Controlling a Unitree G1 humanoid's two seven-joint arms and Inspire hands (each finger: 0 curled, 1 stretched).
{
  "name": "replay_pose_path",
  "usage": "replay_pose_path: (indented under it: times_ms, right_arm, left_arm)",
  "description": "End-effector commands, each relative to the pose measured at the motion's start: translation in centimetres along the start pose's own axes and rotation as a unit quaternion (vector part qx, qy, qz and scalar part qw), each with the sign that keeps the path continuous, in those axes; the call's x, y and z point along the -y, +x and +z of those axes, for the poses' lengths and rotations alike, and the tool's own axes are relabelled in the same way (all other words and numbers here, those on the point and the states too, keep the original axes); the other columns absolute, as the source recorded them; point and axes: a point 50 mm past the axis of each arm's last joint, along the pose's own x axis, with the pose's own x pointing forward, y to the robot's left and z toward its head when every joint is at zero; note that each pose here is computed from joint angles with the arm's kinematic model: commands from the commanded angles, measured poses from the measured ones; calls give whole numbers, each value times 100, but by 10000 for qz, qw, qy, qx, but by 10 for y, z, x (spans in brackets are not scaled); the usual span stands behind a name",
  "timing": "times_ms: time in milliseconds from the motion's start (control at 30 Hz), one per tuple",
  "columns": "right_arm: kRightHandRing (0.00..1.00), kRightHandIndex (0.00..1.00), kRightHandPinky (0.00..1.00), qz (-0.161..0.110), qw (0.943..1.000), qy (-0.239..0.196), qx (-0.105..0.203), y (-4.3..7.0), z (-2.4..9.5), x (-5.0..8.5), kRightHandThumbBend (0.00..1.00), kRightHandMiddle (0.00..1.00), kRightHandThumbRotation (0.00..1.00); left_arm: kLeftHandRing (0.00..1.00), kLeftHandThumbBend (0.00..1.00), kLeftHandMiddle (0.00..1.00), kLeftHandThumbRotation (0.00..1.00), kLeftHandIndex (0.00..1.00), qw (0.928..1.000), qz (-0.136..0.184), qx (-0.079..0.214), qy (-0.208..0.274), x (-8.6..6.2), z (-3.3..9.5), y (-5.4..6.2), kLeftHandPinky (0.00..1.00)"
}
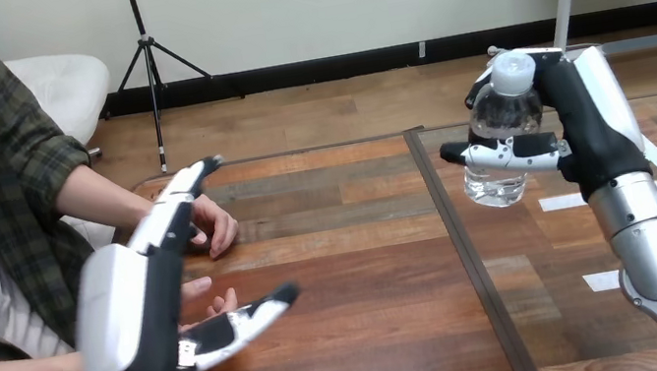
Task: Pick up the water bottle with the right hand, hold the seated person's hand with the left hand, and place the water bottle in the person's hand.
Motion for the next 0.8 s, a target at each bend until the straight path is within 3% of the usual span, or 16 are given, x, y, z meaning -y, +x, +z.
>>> replay_pose_path:
  times_ms: [0, 267, 500, 767]
  right_arm:
    - [39, 41, 37, -114, 9971, 50, 750, 21, 30, 4, 78, 44, 0]
    - [39, 41, 36, -47, 9968, 28, 794, 21, 30, 2, 77, 44, 0]
    - [40, 41, 36, -13, 9970, 36, 774, 21, 29, 1, 77, 44, 0]
    - [39, 41, 36, 5, 9971, 9, 764, 21, 29, 1, 77, 44, 0]
  left_arm:
    - [80, 92, 87, 0, 84, 9975, 208, 84, 675, -19, 4, 7, 62]
    - [78, 97, 84, 0, 81, 9918, 153, -48, 1268, -28, 0, 6, 59]
    - [78, 99, 83, 0, 79, 9818, -52, -294, 1874, -36, -6, 2, 62]
    - [77, 100, 81, 0, 77, 9724, -199, -573, 2251, -42, -9, 0, 64]
